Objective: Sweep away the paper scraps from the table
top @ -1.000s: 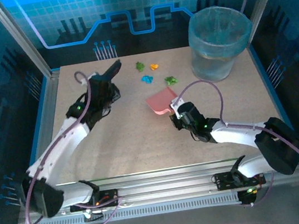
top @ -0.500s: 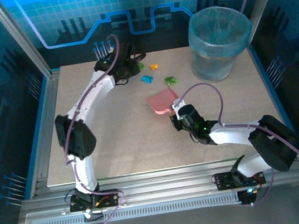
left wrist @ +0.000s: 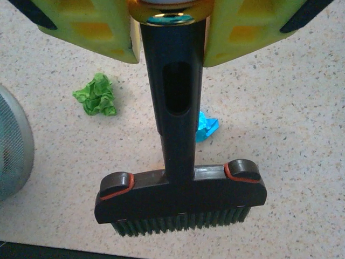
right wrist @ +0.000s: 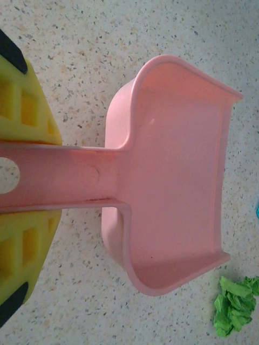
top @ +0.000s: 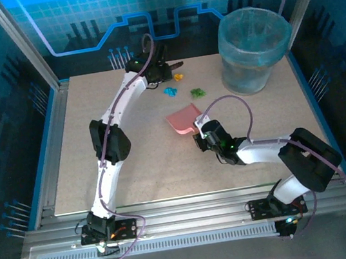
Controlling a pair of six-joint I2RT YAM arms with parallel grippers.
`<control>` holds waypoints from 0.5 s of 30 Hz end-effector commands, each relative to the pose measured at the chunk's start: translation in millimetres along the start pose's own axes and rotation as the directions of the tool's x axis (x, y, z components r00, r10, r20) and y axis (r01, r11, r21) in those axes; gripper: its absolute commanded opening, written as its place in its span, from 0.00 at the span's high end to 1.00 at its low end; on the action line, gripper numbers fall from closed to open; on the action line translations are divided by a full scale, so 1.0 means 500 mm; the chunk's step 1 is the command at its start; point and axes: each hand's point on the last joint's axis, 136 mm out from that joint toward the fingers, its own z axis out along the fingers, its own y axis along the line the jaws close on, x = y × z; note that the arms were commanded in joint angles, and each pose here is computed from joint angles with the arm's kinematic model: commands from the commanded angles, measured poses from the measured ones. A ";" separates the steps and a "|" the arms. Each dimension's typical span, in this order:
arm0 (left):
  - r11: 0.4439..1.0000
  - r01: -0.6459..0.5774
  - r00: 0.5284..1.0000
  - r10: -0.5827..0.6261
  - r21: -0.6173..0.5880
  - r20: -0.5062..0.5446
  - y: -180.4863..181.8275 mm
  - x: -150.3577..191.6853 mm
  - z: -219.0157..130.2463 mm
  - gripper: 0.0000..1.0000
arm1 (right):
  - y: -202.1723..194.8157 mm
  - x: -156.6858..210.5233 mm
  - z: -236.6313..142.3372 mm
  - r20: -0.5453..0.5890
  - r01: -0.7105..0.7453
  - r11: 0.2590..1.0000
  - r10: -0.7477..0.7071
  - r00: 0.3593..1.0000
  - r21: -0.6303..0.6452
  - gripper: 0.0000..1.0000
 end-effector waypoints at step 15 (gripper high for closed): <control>1.000 -0.002 0.998 0.003 0.005 -0.069 0.018 0.037 -0.045 1.00 | 0.037 -0.013 0.034 -0.041 -0.008 0.998 0.006 0.999 -0.067 1.00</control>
